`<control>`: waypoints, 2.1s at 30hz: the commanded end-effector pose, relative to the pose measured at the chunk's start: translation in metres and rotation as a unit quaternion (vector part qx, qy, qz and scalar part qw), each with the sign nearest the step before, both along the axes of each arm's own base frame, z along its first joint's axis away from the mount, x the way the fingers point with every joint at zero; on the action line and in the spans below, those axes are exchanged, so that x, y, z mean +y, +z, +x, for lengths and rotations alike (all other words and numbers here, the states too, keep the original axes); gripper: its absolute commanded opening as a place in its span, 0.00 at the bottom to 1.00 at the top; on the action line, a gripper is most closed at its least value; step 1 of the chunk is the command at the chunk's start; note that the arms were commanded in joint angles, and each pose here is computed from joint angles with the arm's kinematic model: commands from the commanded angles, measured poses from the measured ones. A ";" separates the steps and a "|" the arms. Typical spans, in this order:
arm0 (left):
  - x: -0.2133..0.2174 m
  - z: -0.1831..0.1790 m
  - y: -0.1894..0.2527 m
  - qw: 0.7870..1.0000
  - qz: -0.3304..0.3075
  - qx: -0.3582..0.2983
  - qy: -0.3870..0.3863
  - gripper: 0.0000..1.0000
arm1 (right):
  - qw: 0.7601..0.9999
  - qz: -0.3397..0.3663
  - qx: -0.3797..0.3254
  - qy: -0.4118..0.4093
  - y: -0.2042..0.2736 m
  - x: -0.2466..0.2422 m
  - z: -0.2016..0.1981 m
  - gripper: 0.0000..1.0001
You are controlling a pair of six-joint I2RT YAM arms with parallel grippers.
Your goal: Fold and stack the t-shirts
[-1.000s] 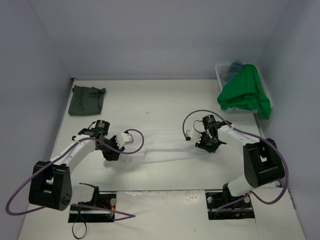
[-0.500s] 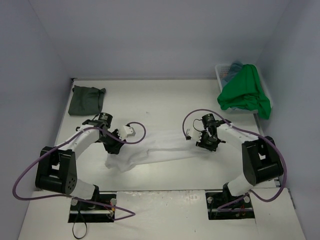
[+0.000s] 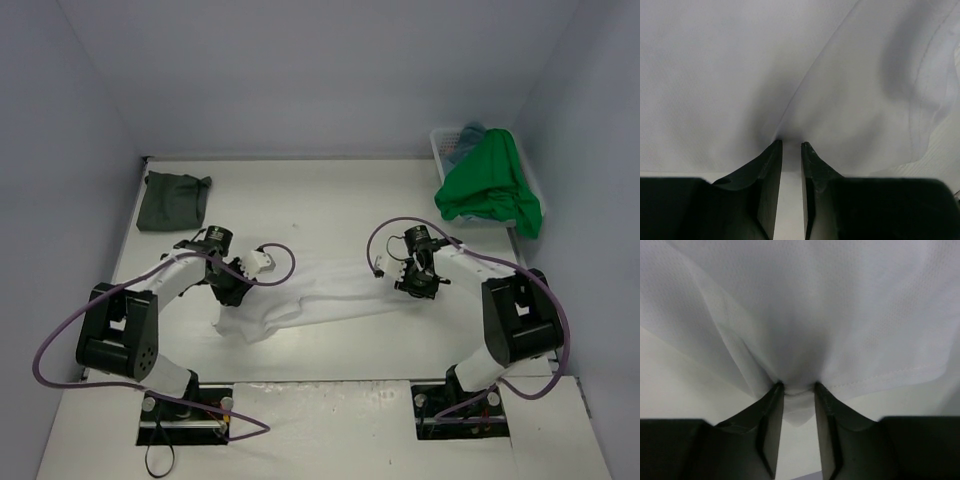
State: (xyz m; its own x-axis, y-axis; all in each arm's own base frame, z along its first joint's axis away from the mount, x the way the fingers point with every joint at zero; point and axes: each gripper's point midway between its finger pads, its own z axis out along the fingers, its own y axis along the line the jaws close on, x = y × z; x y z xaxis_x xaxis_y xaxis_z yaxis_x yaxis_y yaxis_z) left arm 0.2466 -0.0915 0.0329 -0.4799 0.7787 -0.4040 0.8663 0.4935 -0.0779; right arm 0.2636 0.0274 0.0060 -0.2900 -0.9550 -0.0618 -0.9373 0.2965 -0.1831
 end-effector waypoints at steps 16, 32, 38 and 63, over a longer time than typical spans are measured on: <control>0.007 0.058 0.001 0.994 0.072 -0.049 0.064 0.13 | 0.993 0.008 -0.114 -0.027 0.072 0.003 0.074 0.33; 0.011 0.063 -0.002 0.993 0.086 -0.051 0.066 0.13 | 0.996 0.088 -0.004 -0.016 0.011 0.037 0.039 0.18; 0.005 0.084 -0.001 0.991 0.082 -0.052 0.090 0.12 | 0.996 0.084 0.036 -0.018 -0.010 0.039 0.019 0.05; -0.016 0.294 0.009 0.949 0.090 -0.052 0.297 0.06 | 0.993 0.021 0.054 0.107 -0.010 0.098 -0.072 0.04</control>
